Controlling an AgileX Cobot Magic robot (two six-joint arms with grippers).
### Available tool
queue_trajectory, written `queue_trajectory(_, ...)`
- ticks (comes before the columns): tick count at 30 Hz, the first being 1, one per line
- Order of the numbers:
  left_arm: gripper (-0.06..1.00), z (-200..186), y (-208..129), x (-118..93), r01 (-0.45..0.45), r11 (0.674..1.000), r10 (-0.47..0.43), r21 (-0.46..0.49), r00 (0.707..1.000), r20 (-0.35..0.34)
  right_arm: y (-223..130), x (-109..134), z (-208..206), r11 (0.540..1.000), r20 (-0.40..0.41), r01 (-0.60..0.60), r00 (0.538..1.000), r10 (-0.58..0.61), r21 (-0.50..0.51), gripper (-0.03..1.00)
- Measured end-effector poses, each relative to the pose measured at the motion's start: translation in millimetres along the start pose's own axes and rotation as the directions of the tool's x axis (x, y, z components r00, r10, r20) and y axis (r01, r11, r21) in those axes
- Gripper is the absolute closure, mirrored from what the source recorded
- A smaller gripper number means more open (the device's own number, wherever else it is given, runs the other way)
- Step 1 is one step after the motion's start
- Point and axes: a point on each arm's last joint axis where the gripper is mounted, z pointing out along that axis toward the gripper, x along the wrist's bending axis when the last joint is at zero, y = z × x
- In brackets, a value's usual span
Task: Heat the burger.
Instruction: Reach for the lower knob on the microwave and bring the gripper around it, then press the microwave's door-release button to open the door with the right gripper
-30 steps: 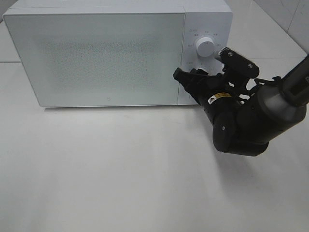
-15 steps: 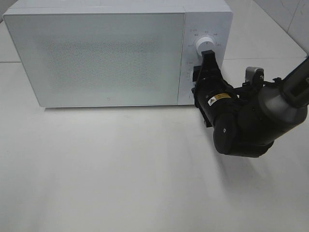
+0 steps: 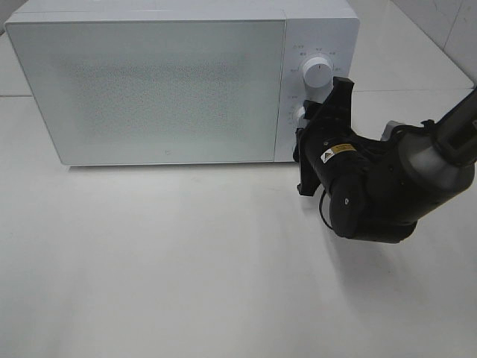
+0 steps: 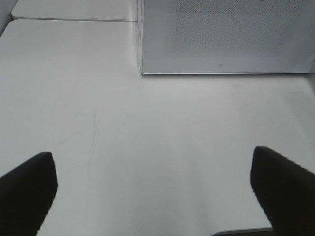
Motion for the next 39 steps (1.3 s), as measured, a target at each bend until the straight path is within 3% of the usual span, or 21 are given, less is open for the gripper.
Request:
queue_trajectory(7, -0.04, 0.0, 0.0, 0.0, 0.000, 1.000, 0.000, 0.000, 1.000, 0.000, 0.6, 0.2, 0.3, 1.000, 0.000, 0.011, 1.000, -0.011, -0.002, 0.52)
queue_trajectory(17, -0.04, 0.0, 0.0, 0.0, 0.000, 1.000, 0.000, 0.000, 1.000, 0.000, 1.6, 0.3, 0.2, 0.989, 0.001, 0.146, 0.989, -0.146, -0.019, 0.52)
queue_trajectory(28, -0.04, 0.0, 0.0, 0.0, 0.000, 1.000, 0.000, 0.000, 1.000, 0.000, 1.5, 0.5, 0.2, 0.987, 0.003, 0.156, 0.988, -0.156, -0.041, 0.51)
queue_trajectory(35, -0.04, 0.0, 0.0, 0.0, 0.000, 1.000, 0.000, 0.000, 1.000, 0.000, 1.6, -1.1, -2.1, 0.980, 0.020, 0.196, 0.981, -0.195, -0.042, 0.28)
queue_trajectory(39, -0.04, 0.0, 0.0, 0.0, 0.000, 1.000, 0.000, 0.000, 1.000, 0.000, 2.3, 1.4, -5.3, 0.975, 0.005, 0.222, 0.975, -0.222, -0.021, 0.23)
